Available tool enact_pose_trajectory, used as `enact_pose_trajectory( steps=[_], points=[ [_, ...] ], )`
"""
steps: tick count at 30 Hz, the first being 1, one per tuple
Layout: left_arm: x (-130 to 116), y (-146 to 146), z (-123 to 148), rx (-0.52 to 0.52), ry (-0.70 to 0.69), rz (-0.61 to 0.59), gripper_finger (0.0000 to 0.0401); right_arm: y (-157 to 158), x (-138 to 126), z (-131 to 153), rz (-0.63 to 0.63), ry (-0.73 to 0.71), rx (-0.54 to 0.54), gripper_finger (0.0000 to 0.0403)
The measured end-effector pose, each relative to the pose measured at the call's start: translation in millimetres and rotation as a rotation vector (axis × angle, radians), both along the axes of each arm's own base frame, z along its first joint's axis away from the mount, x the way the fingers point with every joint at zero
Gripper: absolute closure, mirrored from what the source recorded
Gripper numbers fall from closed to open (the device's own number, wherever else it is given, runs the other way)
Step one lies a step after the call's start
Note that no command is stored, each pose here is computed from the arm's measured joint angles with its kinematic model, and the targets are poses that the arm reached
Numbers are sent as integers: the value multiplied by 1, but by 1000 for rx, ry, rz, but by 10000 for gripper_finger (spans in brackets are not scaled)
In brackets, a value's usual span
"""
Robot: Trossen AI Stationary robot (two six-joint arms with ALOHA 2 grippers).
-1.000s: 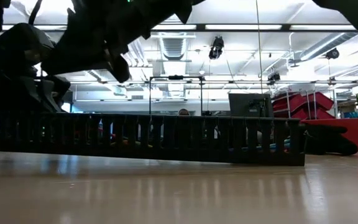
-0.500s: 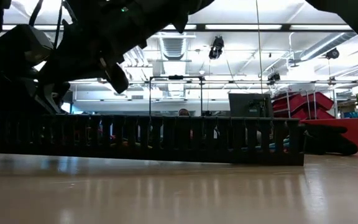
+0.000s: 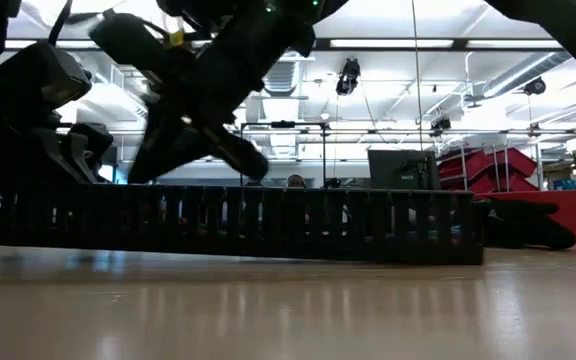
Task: Ziptie cables
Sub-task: Put the colored zip-tied cables into the black cable duct
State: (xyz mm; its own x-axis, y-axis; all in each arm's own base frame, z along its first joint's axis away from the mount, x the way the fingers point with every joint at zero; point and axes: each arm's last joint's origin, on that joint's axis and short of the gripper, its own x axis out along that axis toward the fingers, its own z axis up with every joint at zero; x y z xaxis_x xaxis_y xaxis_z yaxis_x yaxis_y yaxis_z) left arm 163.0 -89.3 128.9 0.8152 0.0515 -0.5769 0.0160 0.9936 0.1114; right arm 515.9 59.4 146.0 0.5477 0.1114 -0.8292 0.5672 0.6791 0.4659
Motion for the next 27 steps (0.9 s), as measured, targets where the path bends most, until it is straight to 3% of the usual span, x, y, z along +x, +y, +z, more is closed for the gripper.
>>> enact_pose_trajectory(
  steps=[10, 19, 22, 27],
  points=[
    [0, 0, 0, 41, 0, -19, 401, -16, 1, 20, -155, 74, 67, 403],
    [3, 1, 2, 37, -37, 3, 401, -13, 13, 25, -95, 68, 203, 403],
    [4, 2, 2, 37, -34, 3, 401, -14, 17, 15, -93, 136, 212, 403],
    [4, 1, 3, 36, -43, 9, 401, -21, 20, 24, -102, 159, 202, 403]
  ],
)
